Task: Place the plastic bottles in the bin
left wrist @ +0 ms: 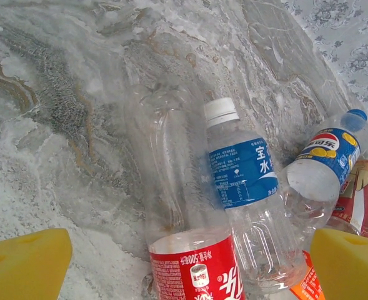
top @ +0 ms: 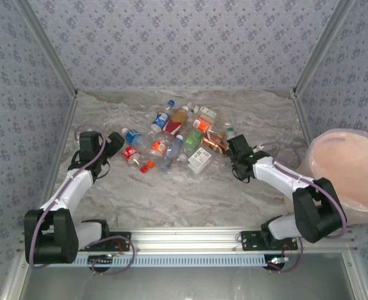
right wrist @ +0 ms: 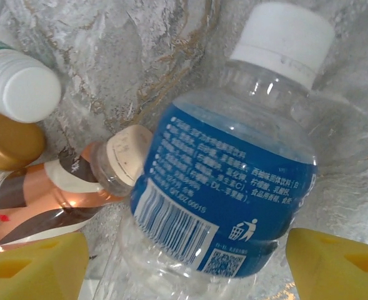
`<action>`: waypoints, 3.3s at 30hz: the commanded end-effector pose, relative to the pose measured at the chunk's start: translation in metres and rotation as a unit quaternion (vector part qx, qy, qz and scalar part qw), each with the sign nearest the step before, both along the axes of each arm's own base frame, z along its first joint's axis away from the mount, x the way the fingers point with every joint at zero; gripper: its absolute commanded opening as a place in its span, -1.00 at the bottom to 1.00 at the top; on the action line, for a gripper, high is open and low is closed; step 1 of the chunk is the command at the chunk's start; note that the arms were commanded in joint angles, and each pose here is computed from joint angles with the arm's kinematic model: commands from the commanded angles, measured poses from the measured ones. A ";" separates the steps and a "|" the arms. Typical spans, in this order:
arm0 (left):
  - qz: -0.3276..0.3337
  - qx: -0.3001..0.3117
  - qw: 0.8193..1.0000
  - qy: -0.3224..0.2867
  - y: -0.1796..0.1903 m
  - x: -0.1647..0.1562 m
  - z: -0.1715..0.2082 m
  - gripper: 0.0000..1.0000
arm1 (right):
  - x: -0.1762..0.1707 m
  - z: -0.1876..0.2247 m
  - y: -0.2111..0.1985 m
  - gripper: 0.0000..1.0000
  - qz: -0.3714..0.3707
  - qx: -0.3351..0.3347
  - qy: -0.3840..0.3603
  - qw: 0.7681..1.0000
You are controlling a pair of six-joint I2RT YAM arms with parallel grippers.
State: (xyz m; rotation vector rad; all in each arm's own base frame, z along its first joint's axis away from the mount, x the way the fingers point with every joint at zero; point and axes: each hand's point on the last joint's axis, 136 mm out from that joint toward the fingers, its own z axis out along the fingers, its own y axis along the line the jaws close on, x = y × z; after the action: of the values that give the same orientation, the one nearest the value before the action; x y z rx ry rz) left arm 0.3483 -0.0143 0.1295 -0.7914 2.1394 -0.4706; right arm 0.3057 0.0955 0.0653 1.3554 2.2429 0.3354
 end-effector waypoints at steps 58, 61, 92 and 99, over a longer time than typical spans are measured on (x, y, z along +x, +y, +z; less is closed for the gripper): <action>-0.042 -0.036 0.998 -0.025 -0.031 0.039 0.031 0.96 | -0.112 0.323 -0.209 -0.16 0.039 -0.553 -0.017 0.832; -0.045 -0.035 0.998 -0.023 -0.032 0.041 0.034 0.96 | -0.115 0.297 -0.223 -0.14 0.023 -0.523 0.002 0.852; -0.047 -0.017 0.999 -0.007 -0.034 0.038 0.033 0.96 | -0.045 0.223 -0.226 0.01 0.053 -0.392 -0.056 0.917; -0.043 -0.013 0.999 -0.004 -0.032 0.038 0.032 0.96 | -0.042 0.234 -0.225 0.09 0.049 -0.406 -0.097 0.907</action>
State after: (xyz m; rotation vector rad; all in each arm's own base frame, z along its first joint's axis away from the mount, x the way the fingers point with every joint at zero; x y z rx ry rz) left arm 0.3828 -0.0461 0.1547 -0.7330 2.1715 -0.5668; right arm 0.2567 -0.1318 0.2834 0.7530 2.0000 -0.4265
